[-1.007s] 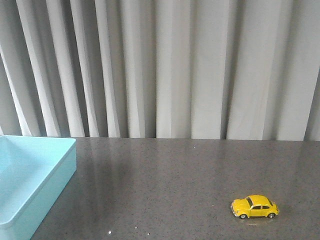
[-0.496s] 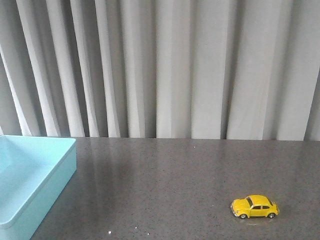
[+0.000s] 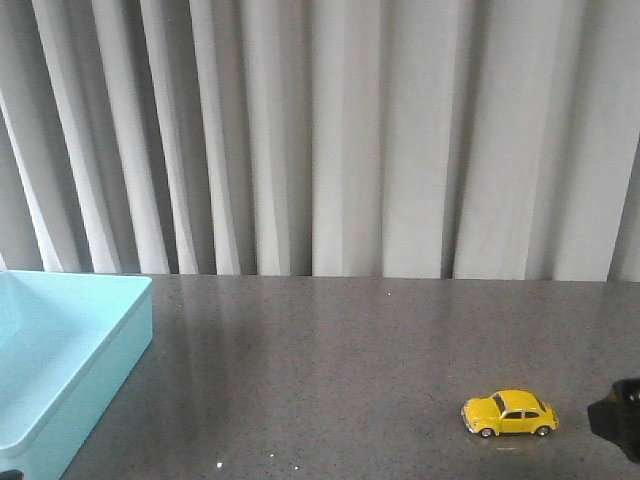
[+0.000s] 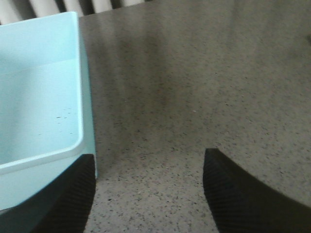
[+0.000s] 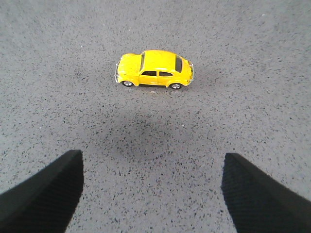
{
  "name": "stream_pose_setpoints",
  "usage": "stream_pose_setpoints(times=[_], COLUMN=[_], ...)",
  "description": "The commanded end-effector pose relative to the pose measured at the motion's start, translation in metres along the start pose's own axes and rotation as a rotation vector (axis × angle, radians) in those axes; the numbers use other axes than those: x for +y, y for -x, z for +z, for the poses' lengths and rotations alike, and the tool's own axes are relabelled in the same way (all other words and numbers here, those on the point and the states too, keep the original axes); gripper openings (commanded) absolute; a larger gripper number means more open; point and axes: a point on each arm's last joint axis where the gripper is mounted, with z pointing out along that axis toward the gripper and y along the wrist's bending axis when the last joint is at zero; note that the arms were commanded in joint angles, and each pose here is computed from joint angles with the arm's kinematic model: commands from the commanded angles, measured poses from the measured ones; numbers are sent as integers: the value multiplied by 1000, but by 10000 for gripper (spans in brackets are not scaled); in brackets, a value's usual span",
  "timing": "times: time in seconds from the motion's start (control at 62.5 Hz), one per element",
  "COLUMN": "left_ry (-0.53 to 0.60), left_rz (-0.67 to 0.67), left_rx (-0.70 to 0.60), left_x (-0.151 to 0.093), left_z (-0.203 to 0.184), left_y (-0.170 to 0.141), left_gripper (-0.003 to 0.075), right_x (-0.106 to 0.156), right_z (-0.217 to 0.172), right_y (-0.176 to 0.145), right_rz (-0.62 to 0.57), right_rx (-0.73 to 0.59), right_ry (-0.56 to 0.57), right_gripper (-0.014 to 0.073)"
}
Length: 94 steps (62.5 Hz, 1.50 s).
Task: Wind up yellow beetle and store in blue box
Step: 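Lower the right gripper over the yellow beetle car and grasp it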
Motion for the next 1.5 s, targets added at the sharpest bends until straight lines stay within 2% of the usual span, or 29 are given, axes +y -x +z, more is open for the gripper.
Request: stream_pose_setpoints(times=[0.0, 0.336, 0.512, 0.751, 1.183, 1.487], left_ry=[-43, -58, -59, -58, -57, -57], left_rz=[23, 31, 31, 32, 34, 34], left_rx=[-95, -89, -87, -86, -88, -87], left_x=[-7, -10, -10, -10, -10, -10], left_z=[1, 5, 5, 5, 5, 5], left_y=[17, 17, 17, 17, 17, 17], left_gripper=[472, 472, 472, 472, 472, 472], right_x=[-2, -11, -31, -31, -21, -23], right_z=[7, 95, 137, 169, 207, 222], right_y=[32, 87, 108, 121, 116, 106], right_rz=[-3, 35, 121, 87, 50, 73], right_rx=[-12, 279, 413, 402, 378, 438], right_ry=[4, 42, 140, 153, 121, 103], right_gripper=[579, 579, 579, 579, 579, 579])
